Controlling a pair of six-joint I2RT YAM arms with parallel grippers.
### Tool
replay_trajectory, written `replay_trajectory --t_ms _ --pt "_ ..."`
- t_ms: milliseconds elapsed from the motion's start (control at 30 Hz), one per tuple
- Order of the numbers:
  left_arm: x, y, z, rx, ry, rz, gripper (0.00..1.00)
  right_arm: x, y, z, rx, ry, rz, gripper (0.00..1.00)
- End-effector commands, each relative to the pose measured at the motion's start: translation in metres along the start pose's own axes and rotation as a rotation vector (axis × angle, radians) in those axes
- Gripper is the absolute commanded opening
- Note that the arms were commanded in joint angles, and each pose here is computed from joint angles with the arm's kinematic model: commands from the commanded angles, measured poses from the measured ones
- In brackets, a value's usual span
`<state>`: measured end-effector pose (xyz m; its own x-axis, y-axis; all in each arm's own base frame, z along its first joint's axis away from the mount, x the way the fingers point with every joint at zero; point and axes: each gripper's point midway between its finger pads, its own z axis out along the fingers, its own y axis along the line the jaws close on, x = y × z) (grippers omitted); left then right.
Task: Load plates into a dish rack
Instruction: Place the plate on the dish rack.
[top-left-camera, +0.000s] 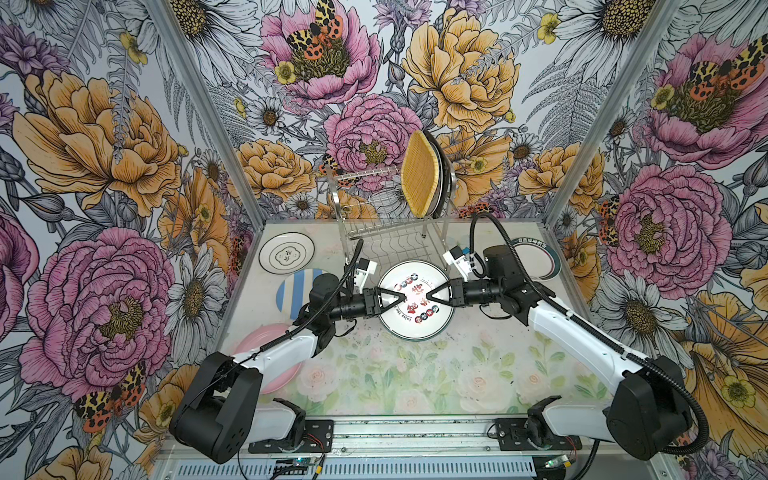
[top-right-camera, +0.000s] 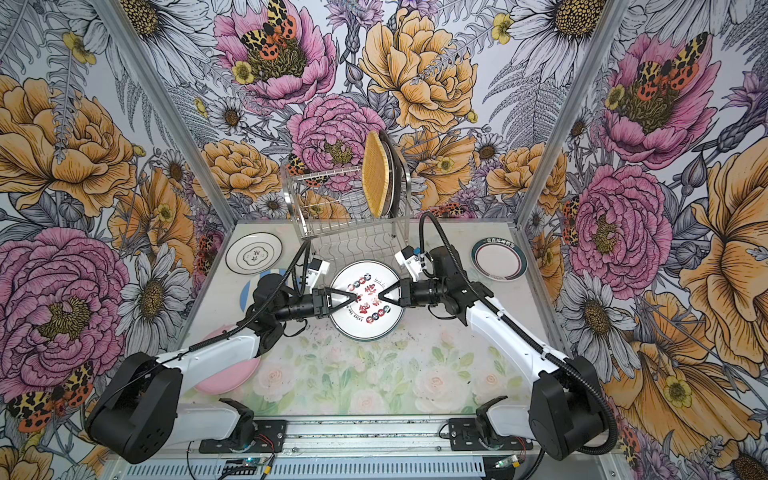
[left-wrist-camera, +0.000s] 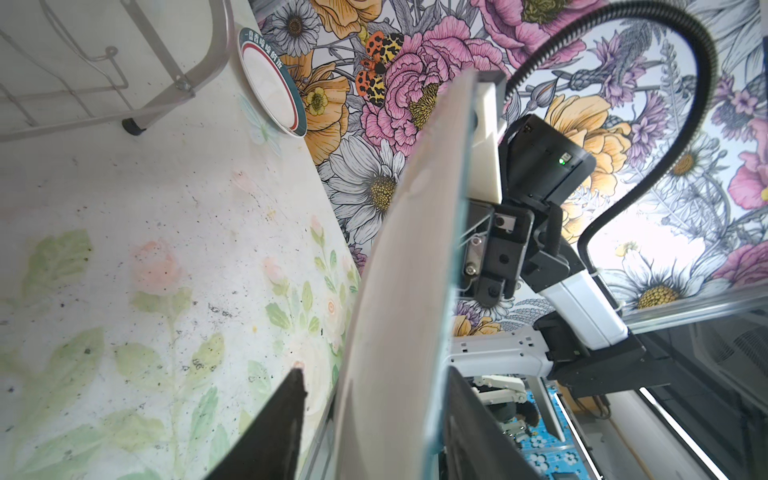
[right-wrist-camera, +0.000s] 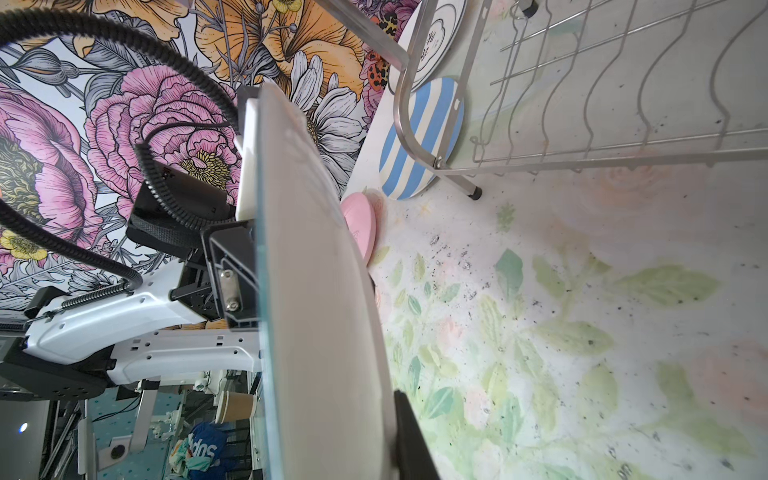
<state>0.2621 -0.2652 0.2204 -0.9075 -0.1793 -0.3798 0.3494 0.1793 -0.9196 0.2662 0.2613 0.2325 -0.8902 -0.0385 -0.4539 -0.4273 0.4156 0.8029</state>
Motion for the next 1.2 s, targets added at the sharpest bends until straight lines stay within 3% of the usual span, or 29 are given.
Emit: replay_trajectory --t_ms 0,133,467,833,1167 --pt "-0.006 0.000 -0.015 -0.038 -0.037 0.044 0.72 -0.028 0.032 -0.018 -0.003 -0.117 -0.085 0.00" --pt "-0.010 0.016 -0.032 -0.155 -0.068 0.048 0.83 -0.043 0.034 -0.032 0.086 -0.196 -0.080 0.00" --pt "-0.021 0.050 -0.063 -0.404 -0.146 0.064 0.88 -0.080 0.067 -0.088 0.412 -0.399 -0.187 0.00" --pt "-0.022 0.060 -0.063 -0.451 -0.153 0.069 0.92 -0.137 0.141 -0.128 0.562 -0.633 -0.346 0.00" --pt "-0.020 0.065 -0.061 -0.463 -0.141 0.071 0.94 -0.210 0.196 -0.106 0.820 -0.806 -0.562 0.00"
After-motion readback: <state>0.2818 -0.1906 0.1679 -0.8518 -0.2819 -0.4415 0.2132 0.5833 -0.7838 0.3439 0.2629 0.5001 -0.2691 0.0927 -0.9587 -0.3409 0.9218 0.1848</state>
